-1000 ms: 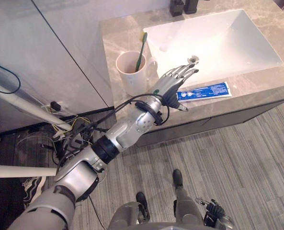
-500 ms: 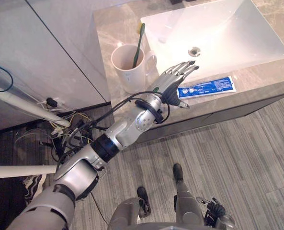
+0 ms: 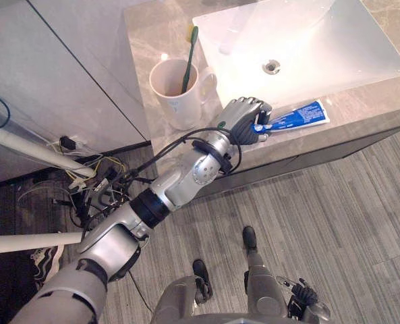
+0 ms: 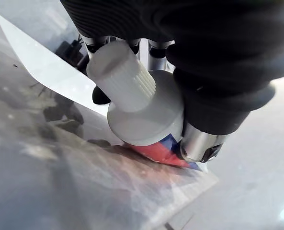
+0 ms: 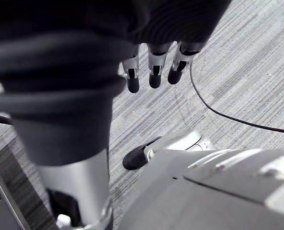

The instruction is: Organize washtable

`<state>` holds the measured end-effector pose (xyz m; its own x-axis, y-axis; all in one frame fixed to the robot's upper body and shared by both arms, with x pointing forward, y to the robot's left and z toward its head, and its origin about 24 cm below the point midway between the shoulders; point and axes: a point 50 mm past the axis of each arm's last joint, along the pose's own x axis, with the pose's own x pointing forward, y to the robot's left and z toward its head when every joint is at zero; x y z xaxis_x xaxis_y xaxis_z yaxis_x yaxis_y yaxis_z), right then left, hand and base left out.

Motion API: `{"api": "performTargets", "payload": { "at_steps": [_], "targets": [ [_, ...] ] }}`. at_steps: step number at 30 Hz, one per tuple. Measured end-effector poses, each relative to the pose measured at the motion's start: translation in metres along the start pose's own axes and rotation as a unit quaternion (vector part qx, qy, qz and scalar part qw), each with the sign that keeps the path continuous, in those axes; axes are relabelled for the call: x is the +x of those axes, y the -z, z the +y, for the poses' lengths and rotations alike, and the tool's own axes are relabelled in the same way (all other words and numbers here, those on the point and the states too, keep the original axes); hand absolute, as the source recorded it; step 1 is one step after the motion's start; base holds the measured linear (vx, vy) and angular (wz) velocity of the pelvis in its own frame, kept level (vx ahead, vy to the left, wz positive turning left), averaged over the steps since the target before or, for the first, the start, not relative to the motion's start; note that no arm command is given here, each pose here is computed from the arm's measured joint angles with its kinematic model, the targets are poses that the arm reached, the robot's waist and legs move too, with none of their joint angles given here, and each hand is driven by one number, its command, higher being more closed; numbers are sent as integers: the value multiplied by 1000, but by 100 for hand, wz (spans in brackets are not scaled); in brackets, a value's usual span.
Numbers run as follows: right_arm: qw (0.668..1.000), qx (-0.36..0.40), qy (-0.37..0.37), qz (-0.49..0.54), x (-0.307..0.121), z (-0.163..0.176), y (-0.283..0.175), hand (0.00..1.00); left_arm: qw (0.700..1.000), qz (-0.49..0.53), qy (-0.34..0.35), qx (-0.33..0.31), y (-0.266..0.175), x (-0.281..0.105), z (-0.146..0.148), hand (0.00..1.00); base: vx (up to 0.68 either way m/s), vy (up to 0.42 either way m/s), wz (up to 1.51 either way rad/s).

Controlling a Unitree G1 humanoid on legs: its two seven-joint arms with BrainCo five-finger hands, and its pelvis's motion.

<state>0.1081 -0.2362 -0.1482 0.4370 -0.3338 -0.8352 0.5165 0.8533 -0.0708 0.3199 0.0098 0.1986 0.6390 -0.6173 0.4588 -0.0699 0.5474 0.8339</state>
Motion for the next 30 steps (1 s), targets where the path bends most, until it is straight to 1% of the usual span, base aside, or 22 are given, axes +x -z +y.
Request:
{"api": "performTargets", "payload": {
  "at_steps": [12,15,21,23,26,28,30],
  "targets": [
    [1000,0,4,1,0,0,0,0,1000,-5,7,-11,-6,2,-5,100,0,0,0],
    [1000,0,4,1,0,0,0,0,1000,-11,19,-19,-10,1,-11,100,1,-3,8],
    [1000,-4,3,-5,-1,-2,0,0,986,-37,88,-134,-33,-18,-33,100,-8,3,5],
    [1000,-15,-5,-20,-3,0,-4,0,983,-46,95,-152,-38,-22,-32,100,0,0,0],
    [998,-26,-24,-54,-8,2,-14,0,982,-60,87,-157,-41,-23,-22,100,0,0,0],
    [997,-29,-34,-64,-11,0,-14,0,979,-74,78,-175,-46,-23,-15,100,11,0,2],
    [996,-16,-47,-74,-16,-1,-14,0,978,-94,58,-179,-51,-23,-3,100,35,-5,1]
  ]
}}
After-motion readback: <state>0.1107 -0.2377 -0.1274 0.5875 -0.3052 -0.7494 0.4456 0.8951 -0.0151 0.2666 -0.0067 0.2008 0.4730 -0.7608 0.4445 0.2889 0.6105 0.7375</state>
